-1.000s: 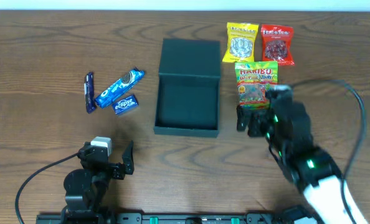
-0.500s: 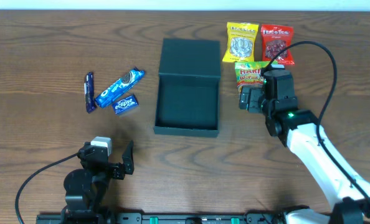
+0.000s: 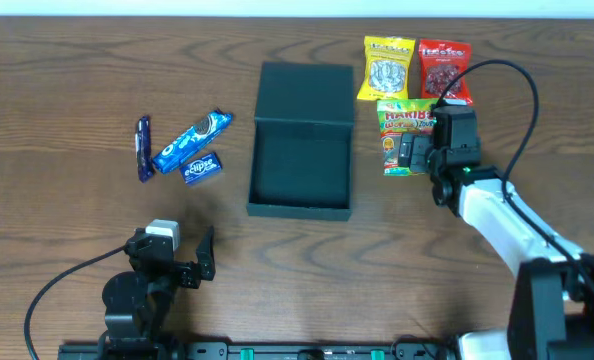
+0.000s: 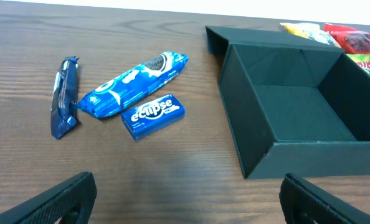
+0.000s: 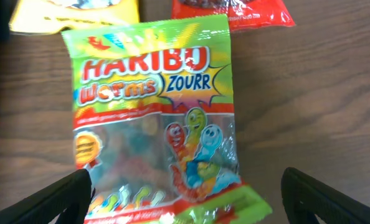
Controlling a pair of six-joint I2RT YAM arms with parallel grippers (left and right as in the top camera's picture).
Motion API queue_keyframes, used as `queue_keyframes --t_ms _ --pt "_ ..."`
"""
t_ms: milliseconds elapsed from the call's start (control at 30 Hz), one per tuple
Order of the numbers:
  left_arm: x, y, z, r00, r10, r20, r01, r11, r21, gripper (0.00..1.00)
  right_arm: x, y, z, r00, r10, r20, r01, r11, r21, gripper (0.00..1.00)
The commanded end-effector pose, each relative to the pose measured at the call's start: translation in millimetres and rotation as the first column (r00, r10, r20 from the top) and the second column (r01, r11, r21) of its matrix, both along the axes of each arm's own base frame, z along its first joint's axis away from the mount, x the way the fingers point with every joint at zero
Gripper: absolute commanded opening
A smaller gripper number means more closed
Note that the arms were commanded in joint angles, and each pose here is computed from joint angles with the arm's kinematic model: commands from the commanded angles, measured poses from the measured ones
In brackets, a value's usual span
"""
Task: Pack container
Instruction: 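Reach right gripper to the Haribo bag and grasp it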
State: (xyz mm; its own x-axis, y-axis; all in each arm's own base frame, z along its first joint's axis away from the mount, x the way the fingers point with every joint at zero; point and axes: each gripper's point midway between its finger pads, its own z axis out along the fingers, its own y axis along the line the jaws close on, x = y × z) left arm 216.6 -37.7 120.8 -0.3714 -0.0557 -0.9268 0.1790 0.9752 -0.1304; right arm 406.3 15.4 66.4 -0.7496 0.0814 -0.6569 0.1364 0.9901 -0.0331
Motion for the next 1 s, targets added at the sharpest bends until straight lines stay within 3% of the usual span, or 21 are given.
queue_keyframes --t_ms 0,267,400,500,633,767,967 --pt "0.1 1.6 -9.0 1.000 0.001 -0.013 -0.001 1.000 0.018 0.95 9.6 -6.5 -7.7 1.000 -0.006 -0.002 0.006 1.000 -0.018 0.96" --pt "0.1 1.7 -9.0 1.000 0.002 -0.013 -0.002 1.000 0.018 0.95 10.9 -6.1 -46.5 0.998 -0.006 -0.067 0.004 1.000 -0.023 0.93" --pt "0.1 1.6 -9.0 1.000 0.001 -0.013 -0.001 1.000 0.018 0.95 5.1 -4.2 -66.4 0.993 0.003 -0.120 -0.005 1.000 -0.016 0.85" --pt "0.1 1.6 -8.9 1.000 0.001 -0.013 -0.001 1.000 0.018 0.95 2.5 -1.2 -74.8 0.990 0.015 -0.142 -0.016 1.000 -0.002 0.66" --pt "0.1 1.6 -9.0 1.000 0.001 -0.013 -0.001 1.000 0.018 0.95 0.4 1.9 -77.9 0.988 0.026 -0.155 -0.025 1.000 0.013 0.14" --pt "0.1 1.6 -8.9 1.000 0.001 -0.013 -0.001 1.000 0.018 0.95 -3.3 1.8 -80.1 0.985 0.023 -0.172 -0.021 1.000 0.014 0.01" --pt "0.1 1.6 -9.0 1.000 0.001 -0.013 -0.001 1.000 0.018 0.95 -13.0 10.5 -85.8 0.975 0.056 -0.216 -0.043 0.997 0.062 0.01"
